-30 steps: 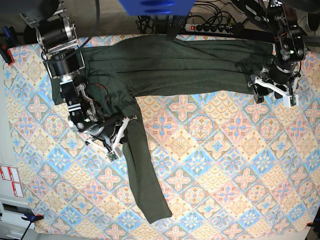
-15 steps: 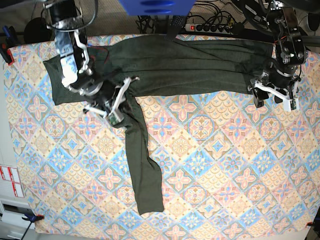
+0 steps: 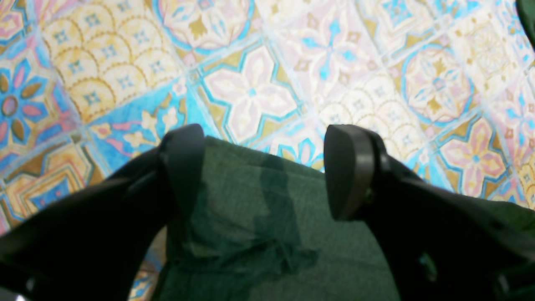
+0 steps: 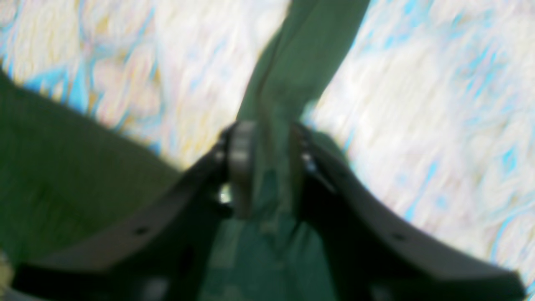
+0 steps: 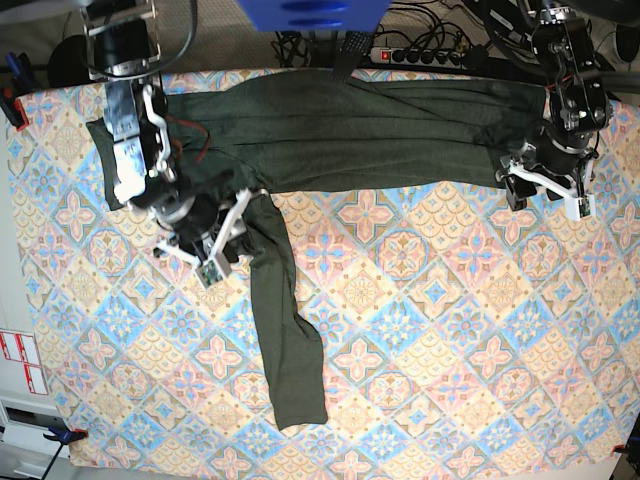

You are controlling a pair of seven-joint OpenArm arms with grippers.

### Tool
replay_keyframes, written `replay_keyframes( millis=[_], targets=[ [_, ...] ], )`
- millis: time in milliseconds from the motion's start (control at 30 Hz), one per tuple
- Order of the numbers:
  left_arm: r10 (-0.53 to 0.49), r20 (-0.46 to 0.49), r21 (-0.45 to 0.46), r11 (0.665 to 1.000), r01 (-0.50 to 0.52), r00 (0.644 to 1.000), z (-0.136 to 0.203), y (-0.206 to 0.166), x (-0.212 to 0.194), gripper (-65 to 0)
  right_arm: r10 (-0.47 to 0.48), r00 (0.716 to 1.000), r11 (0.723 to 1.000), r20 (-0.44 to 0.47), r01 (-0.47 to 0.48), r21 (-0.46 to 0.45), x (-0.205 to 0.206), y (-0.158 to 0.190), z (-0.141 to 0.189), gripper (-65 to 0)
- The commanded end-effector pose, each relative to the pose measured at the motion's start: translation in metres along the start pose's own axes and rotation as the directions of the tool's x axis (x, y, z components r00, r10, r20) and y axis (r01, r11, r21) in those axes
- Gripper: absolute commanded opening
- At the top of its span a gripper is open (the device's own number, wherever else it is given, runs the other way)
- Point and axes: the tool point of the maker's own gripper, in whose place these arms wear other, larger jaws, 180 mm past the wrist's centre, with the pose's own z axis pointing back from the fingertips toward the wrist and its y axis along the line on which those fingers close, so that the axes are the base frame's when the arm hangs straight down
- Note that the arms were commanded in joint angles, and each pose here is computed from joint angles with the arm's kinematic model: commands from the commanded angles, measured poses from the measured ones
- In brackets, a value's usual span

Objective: Fold the T-shirt properly
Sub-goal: 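Grasp the green sleeve near its shoulder seam with the right gripper, then lift the sleeve with the right gripper and carry it across the body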

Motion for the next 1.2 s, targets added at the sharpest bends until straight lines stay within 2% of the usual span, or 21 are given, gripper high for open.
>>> replay_keyframes(
  millis=[0,167,533,900,1000,1067,1167],
  targets=[
    [-0.016,0.042,-0.007,1.0,0.017,0.999,0.004,-0.001,0.014,-24.4,0.004,1.0,1.0,0.019,-0.004,-0.008,0.009,-0.008,-0.002,-41.9],
    [-0.019,0.04,-0.007,1.0,0.019,0.999,0.005,-0.001,0.012,-24.4,-0.031,0.999,0.999,-0.045,0.03,-0.03,-0.003,-0.03,-0.021,-40.0],
    [0.016,0.039,-0.035,0.999,-0.015,0.999,0.006,-0.005,0.011,-24.4,-0.071,0.994,0.995,-0.077,0.066,-0.069,0.009,-0.064,-0.045,-39.7],
    [0.016,0.04,-0.037,0.999,-0.015,0.999,0.006,-0.006,0.011,-24.4,-0.159,0.976,0.987,-0.147,0.159,-0.009,-0.017,-0.032,-0.071,-36.2],
    [0.016,0.04,-0.037,0.999,-0.015,0.999,0.006,-0.006,0.011,-24.4,-0.177,0.975,0.984,-0.133,0.179,0.003,-0.018,-0.025,-0.078,-36.1],
    [0.017,0.039,-0.037,0.999,-0.015,0.999,0.005,-0.006,0.011,-24.4,-0.183,0.975,0.983,-0.129,0.184,-0.002,-0.014,-0.03,-0.082,-36.1],
    [0.017,0.037,-0.036,0.999,-0.016,0.999,0.005,-0.006,0.01,-24.4,-0.171,0.97,0.984,-0.171,0.175,0.01,-0.026,-0.024,-0.09,-36.1]
  ],
)
